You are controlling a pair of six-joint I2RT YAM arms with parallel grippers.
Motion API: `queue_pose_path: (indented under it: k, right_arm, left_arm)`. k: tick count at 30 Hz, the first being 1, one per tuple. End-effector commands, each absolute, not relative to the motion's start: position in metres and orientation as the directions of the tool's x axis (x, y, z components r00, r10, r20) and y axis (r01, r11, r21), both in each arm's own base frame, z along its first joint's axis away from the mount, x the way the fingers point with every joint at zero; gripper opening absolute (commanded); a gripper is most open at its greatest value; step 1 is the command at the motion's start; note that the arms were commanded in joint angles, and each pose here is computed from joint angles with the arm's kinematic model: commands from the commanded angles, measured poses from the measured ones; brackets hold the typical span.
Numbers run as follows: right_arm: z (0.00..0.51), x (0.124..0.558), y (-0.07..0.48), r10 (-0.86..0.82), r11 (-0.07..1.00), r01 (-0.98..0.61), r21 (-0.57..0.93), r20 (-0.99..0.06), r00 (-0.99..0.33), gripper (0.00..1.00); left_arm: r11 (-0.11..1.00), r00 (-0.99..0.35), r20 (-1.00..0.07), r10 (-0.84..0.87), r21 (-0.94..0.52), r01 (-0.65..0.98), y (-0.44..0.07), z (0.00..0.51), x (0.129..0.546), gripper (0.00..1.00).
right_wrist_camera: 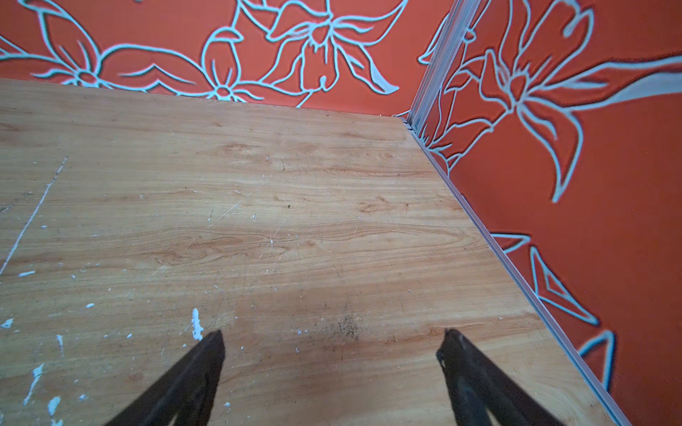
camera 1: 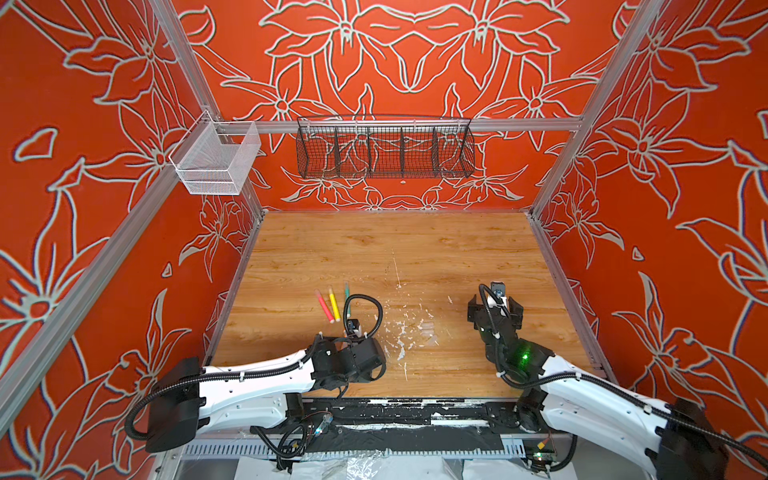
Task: Insert the pens into the pen caps
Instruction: 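Move the left gripper over the purple marker and close on it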
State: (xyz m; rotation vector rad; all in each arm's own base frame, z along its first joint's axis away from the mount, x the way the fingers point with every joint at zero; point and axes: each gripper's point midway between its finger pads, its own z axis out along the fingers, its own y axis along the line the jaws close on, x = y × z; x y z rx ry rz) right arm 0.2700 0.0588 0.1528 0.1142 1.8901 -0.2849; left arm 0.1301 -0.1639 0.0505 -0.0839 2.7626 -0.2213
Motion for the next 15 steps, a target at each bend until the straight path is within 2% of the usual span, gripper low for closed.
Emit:
queue_pose_path:
  k: [1,8,15]
  right_arm:
    - [0.163,0.273,0.061,-0.026,0.971,0.218,-0.098,-0.950,-0.311,0.93]
    - [0.164,0.268,0.059,-0.006,0.977,0.203,-0.068,-0.956,-0.294,0.93]
    - [0.166,0.262,0.055,0.020,0.980,0.197,-0.036,-0.963,-0.270,0.93]
  left_arm:
    - [0.978,-0.924,-0.349,-0.157,-0.185,-0.097,-0.159,0.045,0.128,0.30]
    - [0.971,-0.929,-0.342,-0.139,-0.229,-0.060,-0.176,0.042,0.129,0.29]
    - [0.982,-0.926,-0.353,-0.132,-0.173,-0.074,-0.176,0.039,0.135,0.29]
